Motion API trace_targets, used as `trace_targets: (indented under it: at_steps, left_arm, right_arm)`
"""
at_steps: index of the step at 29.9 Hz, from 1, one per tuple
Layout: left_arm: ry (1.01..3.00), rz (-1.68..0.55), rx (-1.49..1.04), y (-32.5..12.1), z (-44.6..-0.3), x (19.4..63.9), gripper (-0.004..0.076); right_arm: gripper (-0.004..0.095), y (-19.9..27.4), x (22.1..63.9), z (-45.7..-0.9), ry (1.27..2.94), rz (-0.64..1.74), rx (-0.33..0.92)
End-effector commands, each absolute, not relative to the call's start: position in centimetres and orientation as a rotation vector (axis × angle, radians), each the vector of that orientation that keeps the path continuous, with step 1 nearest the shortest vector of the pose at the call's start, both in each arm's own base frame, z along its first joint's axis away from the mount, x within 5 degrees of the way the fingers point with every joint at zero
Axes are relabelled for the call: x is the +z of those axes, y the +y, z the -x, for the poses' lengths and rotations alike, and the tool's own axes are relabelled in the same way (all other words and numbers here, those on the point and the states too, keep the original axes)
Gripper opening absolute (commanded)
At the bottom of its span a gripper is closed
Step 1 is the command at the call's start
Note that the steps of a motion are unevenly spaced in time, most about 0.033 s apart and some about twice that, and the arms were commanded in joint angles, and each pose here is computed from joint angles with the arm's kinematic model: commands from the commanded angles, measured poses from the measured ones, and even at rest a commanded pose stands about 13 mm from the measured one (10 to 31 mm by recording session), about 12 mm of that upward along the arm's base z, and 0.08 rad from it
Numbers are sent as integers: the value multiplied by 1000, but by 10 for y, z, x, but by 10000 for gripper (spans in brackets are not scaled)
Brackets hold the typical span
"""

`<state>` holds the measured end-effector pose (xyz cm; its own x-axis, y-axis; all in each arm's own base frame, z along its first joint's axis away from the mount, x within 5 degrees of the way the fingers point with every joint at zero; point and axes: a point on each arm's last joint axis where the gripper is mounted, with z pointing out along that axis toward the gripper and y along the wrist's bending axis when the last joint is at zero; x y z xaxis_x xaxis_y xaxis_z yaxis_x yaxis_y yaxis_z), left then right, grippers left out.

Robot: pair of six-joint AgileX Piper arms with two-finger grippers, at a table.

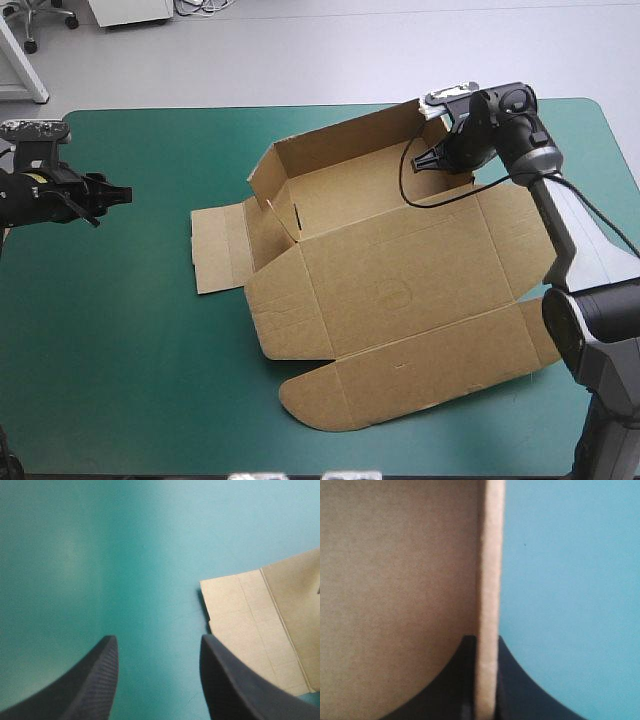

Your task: Fold the box

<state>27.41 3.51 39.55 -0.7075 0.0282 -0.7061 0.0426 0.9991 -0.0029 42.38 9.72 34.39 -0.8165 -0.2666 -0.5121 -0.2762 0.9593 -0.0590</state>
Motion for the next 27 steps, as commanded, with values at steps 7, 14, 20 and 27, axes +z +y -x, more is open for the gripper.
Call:
trace_targets:
  at_steps: [7, 14, 20, 27]
  left_arm:
    - [2202, -40, -36, 33, -273, 418, 299]
    - [2166, 52, -68, 52, -279, 416, 299]
    - [2106, 126, -284, 71, -293, 408, 299]
    - [2128, 131, -552, 78, -332, 368, 299]
  right_arm:
    - [-20, 92, 417, -392, 2442, 383, 123]
    - [-19, 69, 454, -366, 2353, 317, 191]
    - [-19, 42, 485, -341, 2271, 238, 204]
    - [-19, 26, 504, -322, 2208, 193, 253]
